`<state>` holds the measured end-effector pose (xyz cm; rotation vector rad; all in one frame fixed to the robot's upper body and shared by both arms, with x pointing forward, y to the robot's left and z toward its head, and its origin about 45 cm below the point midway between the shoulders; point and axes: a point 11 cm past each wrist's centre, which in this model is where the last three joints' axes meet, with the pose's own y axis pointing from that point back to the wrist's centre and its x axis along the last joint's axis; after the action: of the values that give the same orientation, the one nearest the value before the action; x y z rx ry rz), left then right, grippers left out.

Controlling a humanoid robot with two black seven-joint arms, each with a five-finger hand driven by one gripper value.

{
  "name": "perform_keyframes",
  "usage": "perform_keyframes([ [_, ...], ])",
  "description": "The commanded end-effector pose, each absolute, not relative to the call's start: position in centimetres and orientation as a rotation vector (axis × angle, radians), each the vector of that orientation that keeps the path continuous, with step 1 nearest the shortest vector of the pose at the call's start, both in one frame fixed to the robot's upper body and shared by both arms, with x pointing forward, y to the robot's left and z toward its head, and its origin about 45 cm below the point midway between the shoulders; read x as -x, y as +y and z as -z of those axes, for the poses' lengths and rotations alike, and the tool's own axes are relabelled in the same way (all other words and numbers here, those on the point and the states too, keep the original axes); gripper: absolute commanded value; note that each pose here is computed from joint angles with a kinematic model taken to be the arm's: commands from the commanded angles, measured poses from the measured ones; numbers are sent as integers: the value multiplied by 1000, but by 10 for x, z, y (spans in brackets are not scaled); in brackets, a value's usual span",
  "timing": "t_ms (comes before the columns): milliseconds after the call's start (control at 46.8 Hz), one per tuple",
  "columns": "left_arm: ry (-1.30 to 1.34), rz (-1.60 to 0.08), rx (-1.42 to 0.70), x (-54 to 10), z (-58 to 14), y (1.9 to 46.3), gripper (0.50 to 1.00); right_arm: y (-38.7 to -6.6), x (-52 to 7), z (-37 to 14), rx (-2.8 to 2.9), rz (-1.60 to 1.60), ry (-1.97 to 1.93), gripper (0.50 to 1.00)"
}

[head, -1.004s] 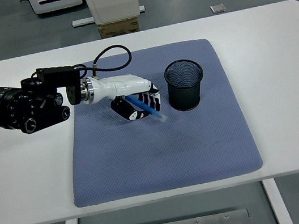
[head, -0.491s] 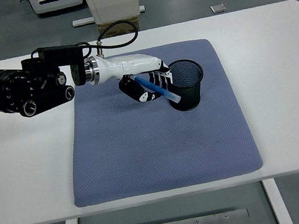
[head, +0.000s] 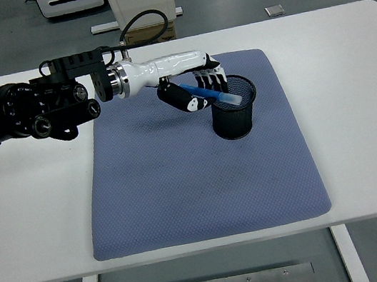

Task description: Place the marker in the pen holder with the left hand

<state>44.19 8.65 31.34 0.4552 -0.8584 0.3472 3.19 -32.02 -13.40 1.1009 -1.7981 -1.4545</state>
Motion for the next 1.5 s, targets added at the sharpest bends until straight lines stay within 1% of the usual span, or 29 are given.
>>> perform_keyframes([
  [0,-841,-370,-448,-443,-317,79,500,-320,-32,134,-1101,1454,-1798,1000],
  [256,-774,-396,-373,-438,-323,54,500,-320,-32,134,-1101,1454,-1798,1000],
  [513,-691,-488,-284,-445,-340,48,500,-320,-32,134,-1101,1454,-1798,1000],
  [662,-624,-499,-245,-445,-340,42,500,-320,-32,134,-1101,1454,-1798,1000],
  [983,-469,-590,-152,-455,-333,47,500,-320,-32,134,-1101,1454,-1798,1000],
  [1303,-262,-627,-58,-442,-294,43,500,-320,-32,134,-1101,1454,-1798,1000],
  [1474,-205,-636,-27,-439,-291,39,500,-320,-32,134,-1101,1454,-1798,1000],
])
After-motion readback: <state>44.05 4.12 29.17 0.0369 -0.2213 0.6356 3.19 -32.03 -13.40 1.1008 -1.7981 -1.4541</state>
